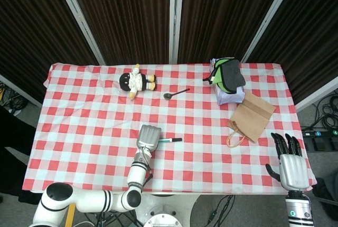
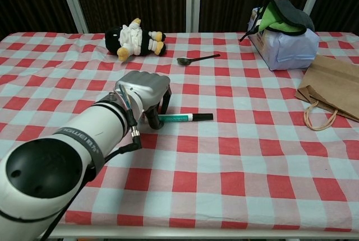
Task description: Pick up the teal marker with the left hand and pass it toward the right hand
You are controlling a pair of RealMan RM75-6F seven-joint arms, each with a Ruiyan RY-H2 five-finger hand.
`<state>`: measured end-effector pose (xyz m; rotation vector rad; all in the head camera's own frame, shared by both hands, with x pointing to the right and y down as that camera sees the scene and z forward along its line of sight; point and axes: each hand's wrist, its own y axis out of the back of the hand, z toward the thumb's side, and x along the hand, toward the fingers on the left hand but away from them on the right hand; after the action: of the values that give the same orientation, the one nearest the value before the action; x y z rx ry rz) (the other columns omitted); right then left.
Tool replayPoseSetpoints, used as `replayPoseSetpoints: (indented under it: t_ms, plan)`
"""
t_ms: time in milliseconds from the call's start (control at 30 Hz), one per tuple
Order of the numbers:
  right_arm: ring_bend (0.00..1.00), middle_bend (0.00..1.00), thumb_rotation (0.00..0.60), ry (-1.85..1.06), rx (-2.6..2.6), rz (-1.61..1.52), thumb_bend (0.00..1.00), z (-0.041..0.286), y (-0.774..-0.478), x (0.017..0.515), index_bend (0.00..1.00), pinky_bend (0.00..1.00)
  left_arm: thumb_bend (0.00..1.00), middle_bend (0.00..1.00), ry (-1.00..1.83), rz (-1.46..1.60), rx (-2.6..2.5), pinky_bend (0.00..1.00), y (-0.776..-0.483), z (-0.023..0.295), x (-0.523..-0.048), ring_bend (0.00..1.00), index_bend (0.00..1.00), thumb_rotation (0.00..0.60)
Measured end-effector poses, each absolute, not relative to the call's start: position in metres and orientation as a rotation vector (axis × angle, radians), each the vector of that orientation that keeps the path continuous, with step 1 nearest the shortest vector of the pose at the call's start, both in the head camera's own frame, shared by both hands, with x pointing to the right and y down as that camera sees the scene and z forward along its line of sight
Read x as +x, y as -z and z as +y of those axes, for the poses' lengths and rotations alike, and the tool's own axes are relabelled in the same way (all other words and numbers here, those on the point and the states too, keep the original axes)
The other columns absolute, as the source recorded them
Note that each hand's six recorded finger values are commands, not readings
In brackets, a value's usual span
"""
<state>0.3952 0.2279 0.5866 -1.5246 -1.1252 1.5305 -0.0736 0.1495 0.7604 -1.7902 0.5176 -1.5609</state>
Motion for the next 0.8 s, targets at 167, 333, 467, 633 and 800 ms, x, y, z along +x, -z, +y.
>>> replayPoseSetpoints:
  t_ms: [167,333,467,633,800]
  plan:
    - [0.00,0.11,0.600,-1.522,-1.529,-1.116,0.11,0.227,-0.586,0.393,0.08,0.00,0.40,0.57,1.528,0.558,-1.798,0.60,-0.751,0.144,-0.070,0.52,0.58,0.600]
    - [0.00,0.14,0.600,-1.487,-1.559,-1.079,0.11,0.222,-0.591,0.381,0.08,0.00,0.40,0.58,1.477,0.596,-1.825,0.60,-0.738,0.141,-0.062,0.53,0.58,0.600]
    - [0.00,0.18,0.600,-1.438,-1.593,-1.041,0.11,0.214,-0.598,0.365,0.14,0.03,0.40,0.58,1.424,0.615,-1.851,0.60,-0.728,0.141,-0.053,0.53,0.58,0.600]
    - [0.01,0.24,0.600,-1.363,-1.635,-0.986,0.12,0.193,-0.610,0.337,0.24,0.08,0.40,0.58,1.348,0.620,-1.871,0.60,-0.717,0.138,-0.036,0.53,0.58,0.600]
    - [0.10,0.32,0.600,-1.304,-1.670,-0.931,0.14,0.172,-0.625,0.303,0.38,0.10,0.40,0.58,1.312,0.618,-1.880,0.60,-0.714,0.136,-0.024,0.53,0.58,0.600]
